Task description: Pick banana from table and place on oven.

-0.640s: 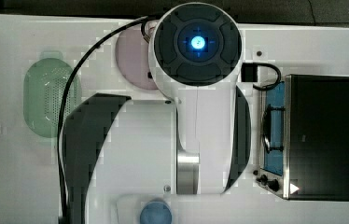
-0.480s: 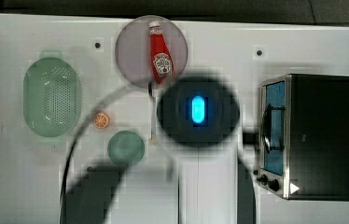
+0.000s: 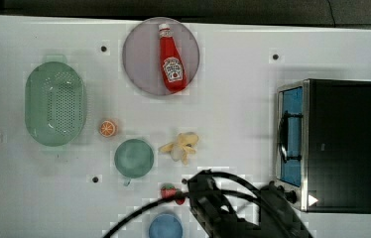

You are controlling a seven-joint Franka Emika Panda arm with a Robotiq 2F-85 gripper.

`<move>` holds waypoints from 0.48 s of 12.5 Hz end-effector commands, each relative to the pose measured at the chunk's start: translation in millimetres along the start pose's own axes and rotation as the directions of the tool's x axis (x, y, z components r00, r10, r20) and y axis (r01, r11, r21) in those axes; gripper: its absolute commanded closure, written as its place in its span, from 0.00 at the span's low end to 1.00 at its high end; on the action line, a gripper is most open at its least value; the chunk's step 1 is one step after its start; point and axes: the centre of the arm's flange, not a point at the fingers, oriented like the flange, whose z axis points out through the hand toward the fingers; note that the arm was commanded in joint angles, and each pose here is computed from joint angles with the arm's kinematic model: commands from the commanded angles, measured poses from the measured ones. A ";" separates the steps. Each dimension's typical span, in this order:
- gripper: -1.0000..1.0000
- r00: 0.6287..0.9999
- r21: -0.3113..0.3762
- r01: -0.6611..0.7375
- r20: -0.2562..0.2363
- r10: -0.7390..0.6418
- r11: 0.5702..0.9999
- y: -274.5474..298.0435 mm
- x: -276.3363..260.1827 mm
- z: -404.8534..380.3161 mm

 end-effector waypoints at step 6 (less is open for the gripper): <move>0.00 0.988 -0.206 0.028 0.157 0.004 0.978 -59.3 14.3 191.1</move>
